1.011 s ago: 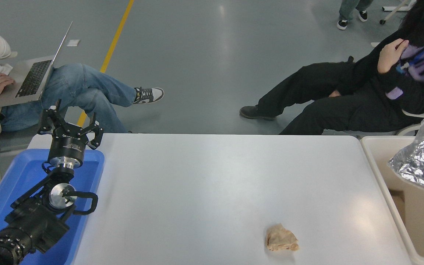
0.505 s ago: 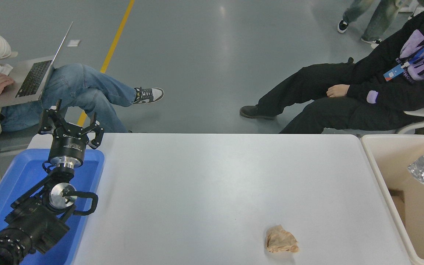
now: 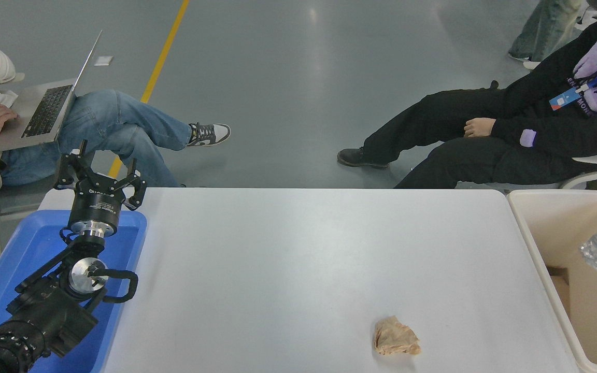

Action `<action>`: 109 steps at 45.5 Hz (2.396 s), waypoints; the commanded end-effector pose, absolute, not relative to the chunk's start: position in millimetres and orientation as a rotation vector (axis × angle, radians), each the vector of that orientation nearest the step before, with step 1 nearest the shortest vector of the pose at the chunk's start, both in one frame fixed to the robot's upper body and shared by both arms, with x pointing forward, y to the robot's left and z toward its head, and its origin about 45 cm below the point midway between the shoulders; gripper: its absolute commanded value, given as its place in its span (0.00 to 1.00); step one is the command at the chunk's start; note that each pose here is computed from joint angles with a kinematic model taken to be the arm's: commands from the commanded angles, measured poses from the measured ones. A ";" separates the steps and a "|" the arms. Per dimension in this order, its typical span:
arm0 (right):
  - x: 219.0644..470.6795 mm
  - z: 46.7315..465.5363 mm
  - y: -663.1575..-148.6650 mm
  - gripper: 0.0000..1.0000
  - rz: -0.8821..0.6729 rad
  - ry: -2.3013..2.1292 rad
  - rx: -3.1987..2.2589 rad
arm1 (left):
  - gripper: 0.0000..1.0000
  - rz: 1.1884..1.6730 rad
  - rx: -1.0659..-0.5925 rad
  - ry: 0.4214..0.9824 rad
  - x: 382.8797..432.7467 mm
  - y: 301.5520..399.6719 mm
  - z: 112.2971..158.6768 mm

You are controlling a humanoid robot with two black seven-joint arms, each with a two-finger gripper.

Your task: Pick up foil plate and place in dustbin

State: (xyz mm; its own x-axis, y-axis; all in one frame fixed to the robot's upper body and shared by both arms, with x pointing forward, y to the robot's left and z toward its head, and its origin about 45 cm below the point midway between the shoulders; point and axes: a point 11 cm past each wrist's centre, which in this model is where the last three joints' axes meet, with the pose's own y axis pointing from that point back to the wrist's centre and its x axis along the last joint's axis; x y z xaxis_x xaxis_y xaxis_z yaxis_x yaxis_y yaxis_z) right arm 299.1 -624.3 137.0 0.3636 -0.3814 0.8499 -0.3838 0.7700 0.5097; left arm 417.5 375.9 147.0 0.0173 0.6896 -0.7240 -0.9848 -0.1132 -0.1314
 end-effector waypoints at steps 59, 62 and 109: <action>344.7 237.8 -518.2 1.00 -0.057 -0.958 1.072 | 0.99 1.524 -0.770 0.501 417.5 376.0 147.3; 349.3 248.7 -502.2 1.00 -0.090 -0.905 1.141 | 0.99 1.526 -0.769 0.501 417.4 376.4 147.1; 392.6 365.6 -263.3 1.00 0.116 -0.178 1.419 | 0.99 1.524 -0.771 0.502 417.6 375.2 147.0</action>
